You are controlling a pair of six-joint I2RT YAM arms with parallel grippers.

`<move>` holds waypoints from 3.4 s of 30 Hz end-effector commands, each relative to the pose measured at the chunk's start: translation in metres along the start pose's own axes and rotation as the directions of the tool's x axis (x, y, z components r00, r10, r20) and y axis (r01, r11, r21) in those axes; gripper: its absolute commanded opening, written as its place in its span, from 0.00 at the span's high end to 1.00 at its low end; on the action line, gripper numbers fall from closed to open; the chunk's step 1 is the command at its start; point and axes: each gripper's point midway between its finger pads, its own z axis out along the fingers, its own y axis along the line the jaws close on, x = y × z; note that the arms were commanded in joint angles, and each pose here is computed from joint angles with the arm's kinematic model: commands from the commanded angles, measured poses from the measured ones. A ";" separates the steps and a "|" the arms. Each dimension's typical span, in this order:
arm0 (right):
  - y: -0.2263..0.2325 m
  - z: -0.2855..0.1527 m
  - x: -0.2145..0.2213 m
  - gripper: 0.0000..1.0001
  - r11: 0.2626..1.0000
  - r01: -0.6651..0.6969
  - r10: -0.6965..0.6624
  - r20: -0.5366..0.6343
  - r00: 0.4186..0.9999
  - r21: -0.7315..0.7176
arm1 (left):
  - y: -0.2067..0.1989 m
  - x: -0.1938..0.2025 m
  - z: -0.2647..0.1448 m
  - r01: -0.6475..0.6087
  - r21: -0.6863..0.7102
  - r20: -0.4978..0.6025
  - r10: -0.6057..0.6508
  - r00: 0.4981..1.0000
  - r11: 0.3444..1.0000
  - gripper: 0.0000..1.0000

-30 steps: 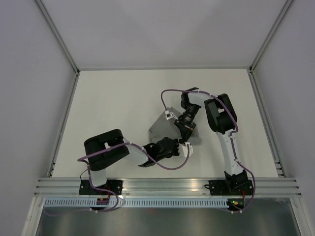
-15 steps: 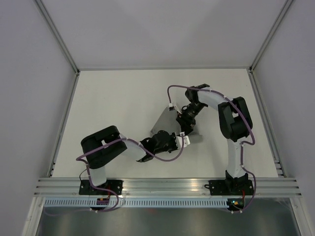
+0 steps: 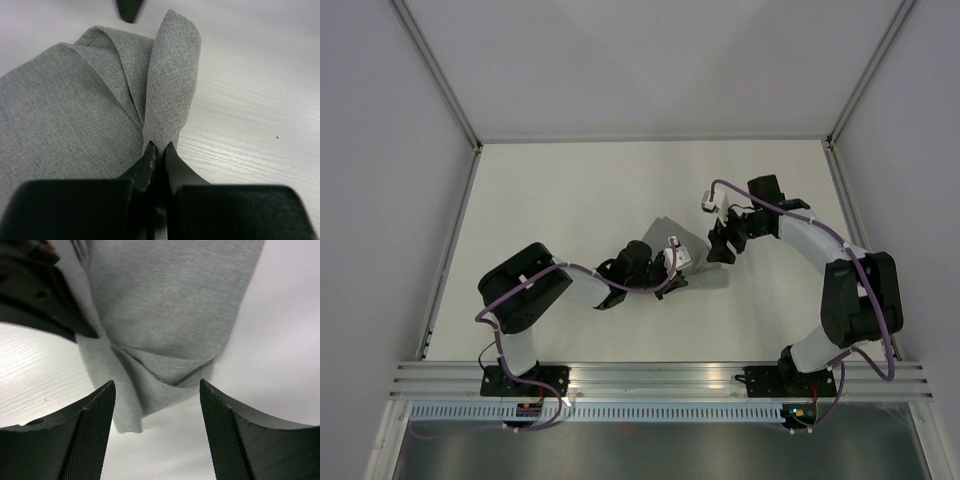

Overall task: Fold the napkin, place the utensils inside, and roll it up
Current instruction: Roll the napkin at the center of the board.

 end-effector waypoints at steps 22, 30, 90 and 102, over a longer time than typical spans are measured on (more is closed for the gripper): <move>0.069 0.043 0.019 0.20 0.830 0.519 -0.527 -0.018 0.850 0.203 | -0.040 0.101 -0.021 0.668 0.143 -0.439 -0.558 0.704 0.730 0.98; 0.076 0.057 0.032 0.21 0.798 0.574 -0.573 -0.067 0.817 0.182 | -0.037 0.101 -0.022 0.692 0.137 -0.466 -0.571 0.676 0.708 0.98; 0.062 0.091 0.088 0.89 0.872 -0.162 -0.081 -0.462 0.883 -0.463 | 0.046 -0.072 -0.115 -0.278 -0.541 0.079 0.377 0.923 0.794 0.20; 0.061 0.095 0.096 0.89 0.859 -0.207 -0.062 -0.496 0.866 -0.469 | 0.002 -0.020 -0.042 -0.584 -0.266 -0.122 0.574 0.809 0.767 0.13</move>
